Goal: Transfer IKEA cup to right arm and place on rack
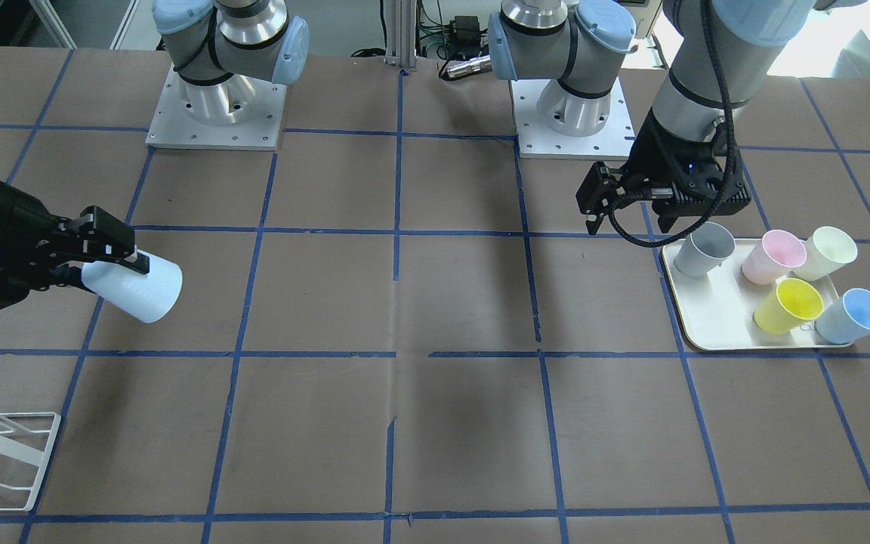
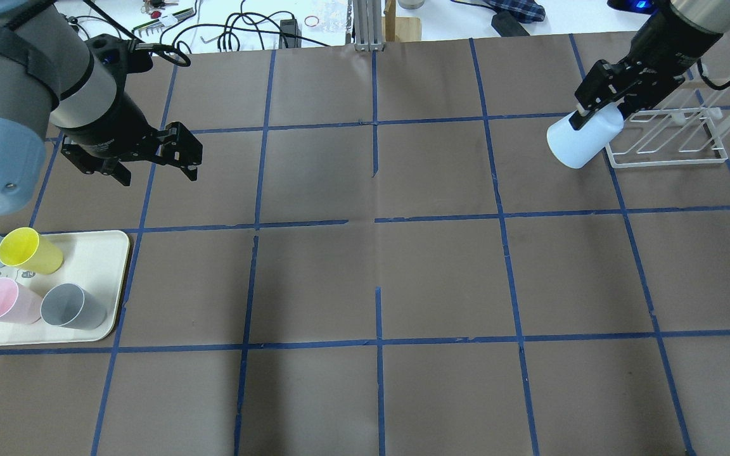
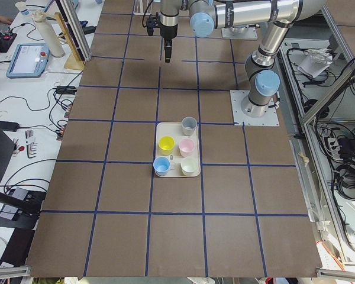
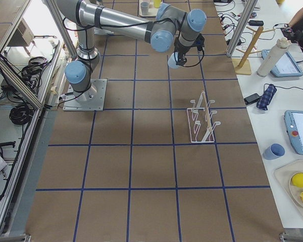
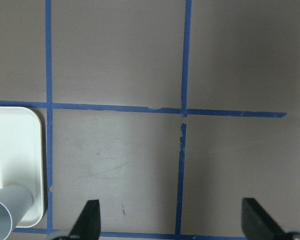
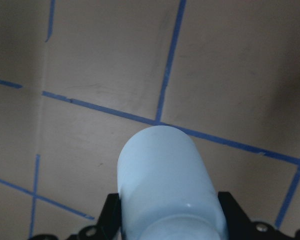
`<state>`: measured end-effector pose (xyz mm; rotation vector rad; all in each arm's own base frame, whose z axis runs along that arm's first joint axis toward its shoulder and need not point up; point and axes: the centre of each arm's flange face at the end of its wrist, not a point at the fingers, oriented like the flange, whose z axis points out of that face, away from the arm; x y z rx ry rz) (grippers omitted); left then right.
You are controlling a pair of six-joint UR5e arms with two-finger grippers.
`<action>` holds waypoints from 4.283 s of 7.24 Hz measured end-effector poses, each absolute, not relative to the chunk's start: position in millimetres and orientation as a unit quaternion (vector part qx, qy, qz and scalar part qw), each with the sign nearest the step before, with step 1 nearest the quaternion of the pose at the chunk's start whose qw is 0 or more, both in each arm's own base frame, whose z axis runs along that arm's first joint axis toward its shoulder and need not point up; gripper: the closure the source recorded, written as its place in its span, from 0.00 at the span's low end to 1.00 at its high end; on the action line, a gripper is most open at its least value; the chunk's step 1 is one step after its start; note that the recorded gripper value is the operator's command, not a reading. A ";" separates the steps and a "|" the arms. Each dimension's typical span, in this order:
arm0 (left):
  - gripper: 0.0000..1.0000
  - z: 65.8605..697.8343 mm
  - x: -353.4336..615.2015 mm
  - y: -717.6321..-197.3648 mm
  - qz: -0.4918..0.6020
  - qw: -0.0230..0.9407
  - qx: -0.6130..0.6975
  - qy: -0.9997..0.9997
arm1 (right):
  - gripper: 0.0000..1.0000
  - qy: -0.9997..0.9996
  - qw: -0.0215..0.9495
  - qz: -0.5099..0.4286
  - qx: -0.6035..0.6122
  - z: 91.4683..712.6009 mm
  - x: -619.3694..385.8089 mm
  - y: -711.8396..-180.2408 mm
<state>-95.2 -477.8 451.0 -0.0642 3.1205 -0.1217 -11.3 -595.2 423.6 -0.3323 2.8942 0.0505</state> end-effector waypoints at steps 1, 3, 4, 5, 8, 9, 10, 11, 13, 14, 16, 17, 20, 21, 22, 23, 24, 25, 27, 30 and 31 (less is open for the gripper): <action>0.00 456.9 -99.9 -470.2 -0.043 0.010 -0.016 0.999 | 0.52 0.991 0.059 -0.005 -0.119 429.1 -21.9 -601.8; 0.00 457.5 -108.8 -463.9 -0.044 0.010 -0.006 0.999 | 0.52 0.992 -0.032 -0.029 -0.121 436.8 -40.6 -610.5; 0.00 453.7 -110.7 -466.3 -0.042 0.009 -0.004 0.999 | 0.52 0.991 -0.060 -0.035 -0.116 437.5 -49.6 -613.2; 0.00 451.2 -111.4 -468.3 -0.041 0.008 -0.003 0.999 | 0.52 0.991 -0.075 -0.038 -0.108 433.6 -63.1 -616.2; 0.00 458.5 -114.3 -462.2 -0.049 0.006 -0.002 0.999 | 0.52 0.992 -0.081 -0.032 -0.093 406.0 -97.2 -627.7; 0.00 459.3 -115.0 -458.8 -0.048 0.006 -0.001 0.999 | 0.52 0.992 -0.081 -0.030 -0.095 397.4 -104.2 -631.5; 0.00 457.1 -115.2 -456.4 -0.046 0.006 -0.001 0.999 | 0.52 0.992 -0.080 -0.028 -0.098 389.3 -109.4 -634.7; 0.00 455.5 -115.3 -455.0 -0.044 0.007 -0.001 0.999 | 0.52 0.992 -0.079 -0.023 -0.096 382.1 -117.2 -636.0; 0.00 454.7 -115.1 -454.4 -0.043 0.007 -0.001 0.999 | 0.48 0.993 -0.075 -0.018 -0.091 370.4 -134.0 -637.2; 0.00 453.4 -116.1 -454.1 -0.041 0.002 0.000 0.999 | 0.44 0.993 -0.073 -0.018 -0.091 366.1 -136.8 -638.9; 0.00 453.4 -117.6 -453.8 -0.041 -0.005 -0.001 0.999 | 0.16 0.993 -0.072 -0.018 -0.091 350.2 -140.5 -646.3; 0.00 454.3 -117.6 -454.4 -0.042 -0.005 -0.002 0.999 | 0.10 0.993 -0.069 -0.018 -0.090 343.0 -141.2 -649.4; 0.00 458.9 -116.8 -454.3 -0.046 -0.001 -0.006 0.999 | 0.00 0.994 -0.056 -0.022 -0.089 334.4 -139.7 -655.7; 0.00 459.3 -116.8 -453.7 -0.047 -0.001 -0.006 0.999 | 0.00 0.994 -0.053 -0.027 -0.089 339.2 -136.6 -656.6; 0.00 459.2 -116.9 -452.0 -0.046 -0.001 -0.006 0.999 | 0.00 0.994 -0.050 -0.032 -0.090 348.8 -131.3 -654.6; 0.00 460.4 -116.9 -447.5 -0.042 0.000 -0.005 0.999 | 0.00 0.994 -0.044 -0.035 -0.091 366.0 -120.7 -648.2; 0.00 461.4 -116.9 -441.6 -0.033 0.001 -0.004 0.999 | 0.00 0.994 -0.040 -0.034 -0.091 389.0 -100.9 -637.8; 0.00 461.7 -116.9 -437.5 -0.026 0.001 -0.003 1.000 | 0.00 0.994 -0.036 -0.033 -0.093 415.4 -72.0 -624.0; 0.00 461.3 -117.2 -434.3 -0.021 0.000 -0.003 1.000 | 0.00 0.995 -0.030 -0.029 -0.091 463.8 -5.0 -589.4; 0.00 463.4 -118.2 -433.0 -0.024 -0.004 -0.005 1.000 | 0.00 0.998 -0.024 -0.032 -0.056 510.0 94.7 -536.3; 0.00 463.3 -118.1 -431.2 -0.023 -0.003 -0.005 1.000 | 0.00 0.998 -0.023 -0.037 -0.044 518.5 126.9 -521.0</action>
